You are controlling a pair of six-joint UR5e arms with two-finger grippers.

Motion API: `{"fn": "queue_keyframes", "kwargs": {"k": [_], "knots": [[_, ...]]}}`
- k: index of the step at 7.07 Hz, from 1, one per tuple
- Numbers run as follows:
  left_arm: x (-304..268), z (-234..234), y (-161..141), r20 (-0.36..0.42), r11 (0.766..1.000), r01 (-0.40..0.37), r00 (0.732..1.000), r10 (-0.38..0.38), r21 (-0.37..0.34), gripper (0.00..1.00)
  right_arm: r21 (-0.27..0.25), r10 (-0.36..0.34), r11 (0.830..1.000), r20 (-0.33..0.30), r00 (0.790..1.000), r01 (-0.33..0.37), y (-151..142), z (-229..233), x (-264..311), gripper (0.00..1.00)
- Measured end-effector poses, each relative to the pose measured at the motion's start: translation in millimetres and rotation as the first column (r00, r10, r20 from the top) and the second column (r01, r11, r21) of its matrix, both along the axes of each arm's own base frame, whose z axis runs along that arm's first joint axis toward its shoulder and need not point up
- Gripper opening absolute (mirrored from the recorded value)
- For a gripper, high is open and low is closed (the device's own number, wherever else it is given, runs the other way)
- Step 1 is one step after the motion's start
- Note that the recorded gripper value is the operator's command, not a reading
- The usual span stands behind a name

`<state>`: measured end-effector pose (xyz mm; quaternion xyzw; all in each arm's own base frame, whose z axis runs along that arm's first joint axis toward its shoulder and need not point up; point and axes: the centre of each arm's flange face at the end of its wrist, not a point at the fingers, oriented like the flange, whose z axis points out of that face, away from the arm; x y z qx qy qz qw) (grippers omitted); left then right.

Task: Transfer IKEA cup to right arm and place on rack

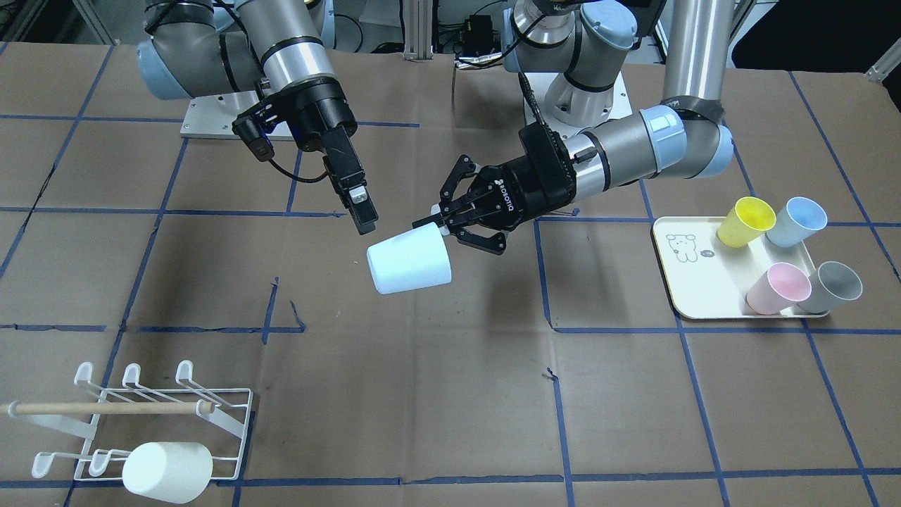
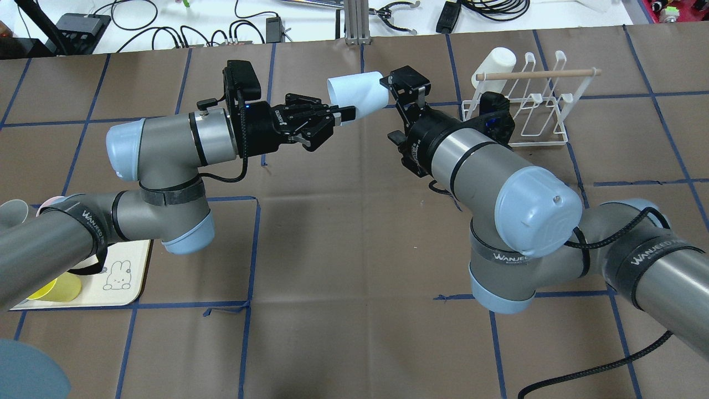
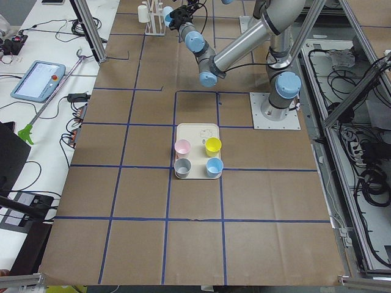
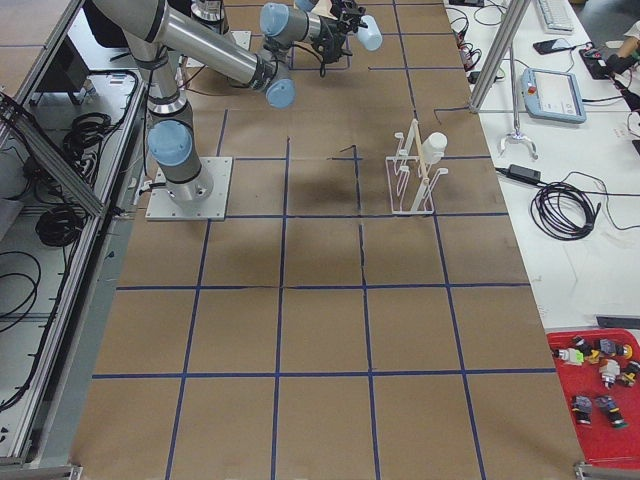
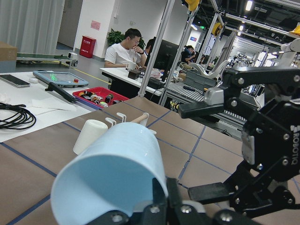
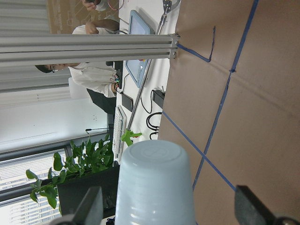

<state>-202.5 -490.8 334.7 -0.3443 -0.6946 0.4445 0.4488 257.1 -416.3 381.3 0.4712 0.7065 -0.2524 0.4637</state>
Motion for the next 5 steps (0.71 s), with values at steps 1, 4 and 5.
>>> {"fn": "queue_keyframes", "kwargs": {"k": [1, 4, 5], "knots": [[0, 0, 0, 0.0, 1.0, -0.001, 1.0, 0.001, 0.0, 0.02, 0.001, 0.005, 1.0, 0.0, 1.0, -0.005, -7, 0, 4, 0.98], [0, 0, 0, 0.0, 1.0, -0.001, 1.0, 0.001, 0.0, 0.02, 0.009, 0.007, 1.0, 0.013, 1.0, -0.008, -28, -3, 13, 0.98], [0, 0, 0, 0.0, 1.0, -0.001, 1.0, 0.001, 0.0, 0.03, 0.019, 0.007, 1.0, 0.017, 1.0, -0.007, -31, -6, 16, 0.99]]}}
